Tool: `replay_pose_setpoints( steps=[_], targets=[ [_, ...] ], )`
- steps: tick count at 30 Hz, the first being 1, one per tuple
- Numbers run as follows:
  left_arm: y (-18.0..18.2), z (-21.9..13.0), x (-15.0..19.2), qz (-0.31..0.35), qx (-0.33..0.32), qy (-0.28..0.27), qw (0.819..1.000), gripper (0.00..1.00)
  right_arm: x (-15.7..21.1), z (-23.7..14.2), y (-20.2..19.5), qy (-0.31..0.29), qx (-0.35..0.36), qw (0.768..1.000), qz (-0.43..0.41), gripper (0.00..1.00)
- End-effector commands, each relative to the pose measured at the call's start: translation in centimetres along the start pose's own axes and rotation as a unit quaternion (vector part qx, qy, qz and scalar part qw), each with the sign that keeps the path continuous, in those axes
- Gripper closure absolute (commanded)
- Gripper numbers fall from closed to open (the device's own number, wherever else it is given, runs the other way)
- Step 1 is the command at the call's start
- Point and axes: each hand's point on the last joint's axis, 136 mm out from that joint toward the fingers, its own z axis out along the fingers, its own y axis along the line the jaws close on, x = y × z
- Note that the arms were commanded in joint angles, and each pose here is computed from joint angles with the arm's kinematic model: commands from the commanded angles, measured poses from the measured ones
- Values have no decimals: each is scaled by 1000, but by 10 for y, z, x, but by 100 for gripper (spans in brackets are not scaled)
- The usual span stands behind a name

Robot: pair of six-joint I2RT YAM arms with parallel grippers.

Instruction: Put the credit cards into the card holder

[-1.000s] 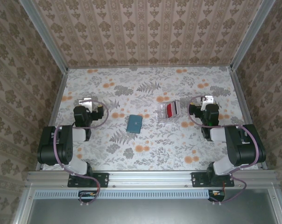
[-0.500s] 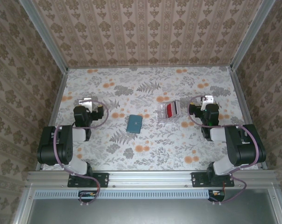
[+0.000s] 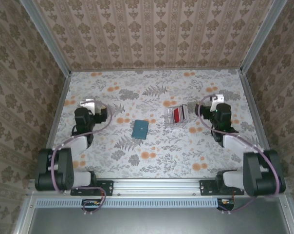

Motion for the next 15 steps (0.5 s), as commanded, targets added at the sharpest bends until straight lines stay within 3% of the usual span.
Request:
replay_pose_setpoints(
  steps=[1,3,9,15],
  targets=[
    [25,-25,-3,-114,-71,70,988,0,-17,-20,1,48,10,991,121,0],
    [28,-33,-2,-155,-82,97,980,0,-20,-22,16,68,-32,987,141,0],
    [-24,-45,1,-199,52,156,966,0,-9,-23,85,187,-172,953,164,4],
    [-74,-59,30,-200,138,248,938,0,23,-47,156,268,-218,937,51,11]
  ],
)
